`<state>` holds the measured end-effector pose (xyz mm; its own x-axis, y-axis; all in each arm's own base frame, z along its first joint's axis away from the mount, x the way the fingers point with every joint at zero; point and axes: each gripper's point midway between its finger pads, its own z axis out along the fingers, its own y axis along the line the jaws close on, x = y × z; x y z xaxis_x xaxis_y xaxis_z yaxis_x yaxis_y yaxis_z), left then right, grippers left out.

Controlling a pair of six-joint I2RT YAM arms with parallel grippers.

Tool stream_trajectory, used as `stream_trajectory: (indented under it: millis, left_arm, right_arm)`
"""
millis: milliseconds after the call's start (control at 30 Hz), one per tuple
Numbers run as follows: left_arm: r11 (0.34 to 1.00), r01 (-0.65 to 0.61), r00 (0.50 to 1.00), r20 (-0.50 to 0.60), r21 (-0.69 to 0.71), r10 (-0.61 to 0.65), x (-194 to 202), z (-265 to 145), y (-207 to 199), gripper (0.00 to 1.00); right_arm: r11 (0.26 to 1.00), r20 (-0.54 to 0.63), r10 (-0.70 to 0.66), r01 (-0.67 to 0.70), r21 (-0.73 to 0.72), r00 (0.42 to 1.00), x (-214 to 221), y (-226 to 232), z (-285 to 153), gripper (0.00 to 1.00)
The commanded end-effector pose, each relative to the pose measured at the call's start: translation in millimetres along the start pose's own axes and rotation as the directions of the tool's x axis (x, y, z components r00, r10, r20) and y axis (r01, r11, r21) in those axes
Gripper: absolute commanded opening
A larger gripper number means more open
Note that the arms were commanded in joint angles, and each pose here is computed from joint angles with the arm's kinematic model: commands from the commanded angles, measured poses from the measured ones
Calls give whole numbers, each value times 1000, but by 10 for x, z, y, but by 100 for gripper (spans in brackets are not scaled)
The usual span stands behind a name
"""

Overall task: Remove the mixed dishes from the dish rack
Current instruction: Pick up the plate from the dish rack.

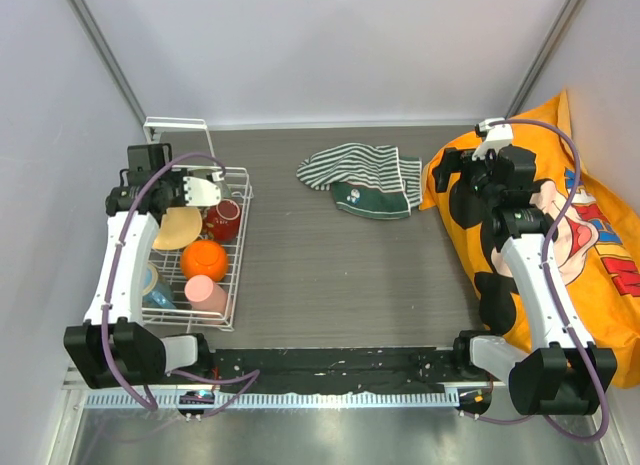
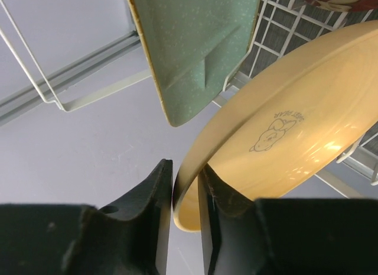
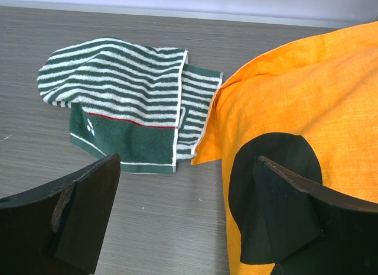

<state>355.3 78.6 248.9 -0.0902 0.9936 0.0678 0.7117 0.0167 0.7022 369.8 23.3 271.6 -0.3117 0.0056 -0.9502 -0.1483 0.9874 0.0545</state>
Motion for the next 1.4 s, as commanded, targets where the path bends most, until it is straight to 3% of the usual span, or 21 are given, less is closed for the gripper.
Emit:
stream_trajectory:
  millis: [0,100,333,500,900,1067,1233,1367]
  left_arm:
    - [996,-23,1000,-8,-91,22,36,-205,178,23]
    - [994,-29,1000,-11,-101,28,47,-291,208,14]
    - [995,-26,1000,-1,-96,26,34,-356,186,11]
    - [996,-33,999,-10,-78,32,43,-334,118,0]
    - [987,-24,999,40,-161,31,-30,-685,220,0]
    - [988,29,999,48,-154,-22,-16,-868,280,0]
    - [978,120,984,152,-168,-94,-162,-1060,407,0]
    - [945,261,945,251,-199,-208,-273,-1243,592,0]
  right_arm:
    - [1000,65,-24,24,-4,998,-254,12,-35,99]
    - [1000,63,-24,24,-5,998,-249,14,-26,99]
    - [1000,60,-23,23,-4,998,-241,9,-17,99]
    - [1000,51,-21,22,-4,998,-215,6,3,99]
    - [1000,45,-22,22,-6,999,-197,4,25,99]
    - [1000,42,-21,22,-6,999,-189,3,29,99]
    - [1000,41,-19,20,-10,999,-185,12,28,99]
    - [999,57,-18,20,-29,998,-232,53,-14,99]
